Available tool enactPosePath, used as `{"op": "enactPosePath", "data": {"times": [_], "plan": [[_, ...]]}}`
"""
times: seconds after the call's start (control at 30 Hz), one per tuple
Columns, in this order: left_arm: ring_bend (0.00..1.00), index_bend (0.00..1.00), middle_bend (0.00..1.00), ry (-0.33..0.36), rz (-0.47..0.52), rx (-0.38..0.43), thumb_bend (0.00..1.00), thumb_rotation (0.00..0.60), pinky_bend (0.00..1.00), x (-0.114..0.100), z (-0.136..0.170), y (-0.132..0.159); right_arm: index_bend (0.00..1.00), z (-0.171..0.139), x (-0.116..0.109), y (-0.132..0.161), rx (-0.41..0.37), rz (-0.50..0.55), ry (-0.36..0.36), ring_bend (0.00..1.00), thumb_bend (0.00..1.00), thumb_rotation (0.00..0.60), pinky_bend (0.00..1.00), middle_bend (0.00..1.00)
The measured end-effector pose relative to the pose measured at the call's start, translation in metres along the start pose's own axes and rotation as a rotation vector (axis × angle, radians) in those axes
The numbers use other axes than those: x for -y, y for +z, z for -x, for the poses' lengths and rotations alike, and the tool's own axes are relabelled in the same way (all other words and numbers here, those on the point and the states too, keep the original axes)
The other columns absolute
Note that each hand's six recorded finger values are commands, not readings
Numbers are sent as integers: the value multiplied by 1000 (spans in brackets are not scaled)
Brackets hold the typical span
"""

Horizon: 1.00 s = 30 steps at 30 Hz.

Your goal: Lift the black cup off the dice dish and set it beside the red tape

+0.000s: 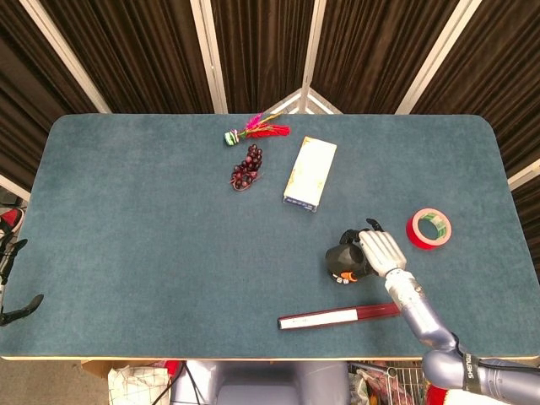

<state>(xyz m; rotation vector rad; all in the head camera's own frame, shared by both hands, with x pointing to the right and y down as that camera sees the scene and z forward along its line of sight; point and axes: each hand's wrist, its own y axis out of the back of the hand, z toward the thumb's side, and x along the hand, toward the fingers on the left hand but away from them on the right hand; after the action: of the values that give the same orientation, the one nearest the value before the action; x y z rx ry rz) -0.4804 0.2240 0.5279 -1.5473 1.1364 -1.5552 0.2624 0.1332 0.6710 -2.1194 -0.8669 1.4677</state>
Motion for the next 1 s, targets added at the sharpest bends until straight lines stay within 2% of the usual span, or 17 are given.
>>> {"op": "enactPosePath", "data": {"times": [0.17, 0.23, 0.33, 0.53, 0.63, 0.87, 1.0], "plan": [[0, 126, 0, 3, 1, -5, 311, 600, 88, -1, 0, -1, 488, -1, -4, 2, 6, -209, -39, 329, 162, 600, 0, 647], [0, 126, 0, 4, 2, -4, 310, 600, 88, -1, 0, -1, 488, -1, -10, 1, 17, -291, -80, 329, 163, 600, 0, 647], [0, 126, 0, 3, 1, -4, 311, 600, 88, -1, 0, -1, 488, 0, -21, -6, 43, -372, -146, 329, 163, 600, 0, 647], [0, 126, 0, 2, -2, -3, 311, 600, 88, 0, 0, -1, 489, 3, -36, -27, 106, -535, -218, 329, 162, 600, 0, 647], [0, 126, 0, 1, -4, -3, 311, 600, 88, 0, 0, 0, 489, 3, -36, -37, 132, -566, -212, 329, 162, 600, 0, 647], [0, 126, 0, -3, -13, -4, 311, 600, 88, 2, 0, 1, 489, 3, -28, -57, 179, -541, -145, 327, 163, 600, 0, 647], [0, 127, 0, -1, -15, -5, 310, 600, 88, 2, 0, 1, 484, 2, -24, -62, 186, -524, -113, 277, 163, 600, 0, 634]]}}
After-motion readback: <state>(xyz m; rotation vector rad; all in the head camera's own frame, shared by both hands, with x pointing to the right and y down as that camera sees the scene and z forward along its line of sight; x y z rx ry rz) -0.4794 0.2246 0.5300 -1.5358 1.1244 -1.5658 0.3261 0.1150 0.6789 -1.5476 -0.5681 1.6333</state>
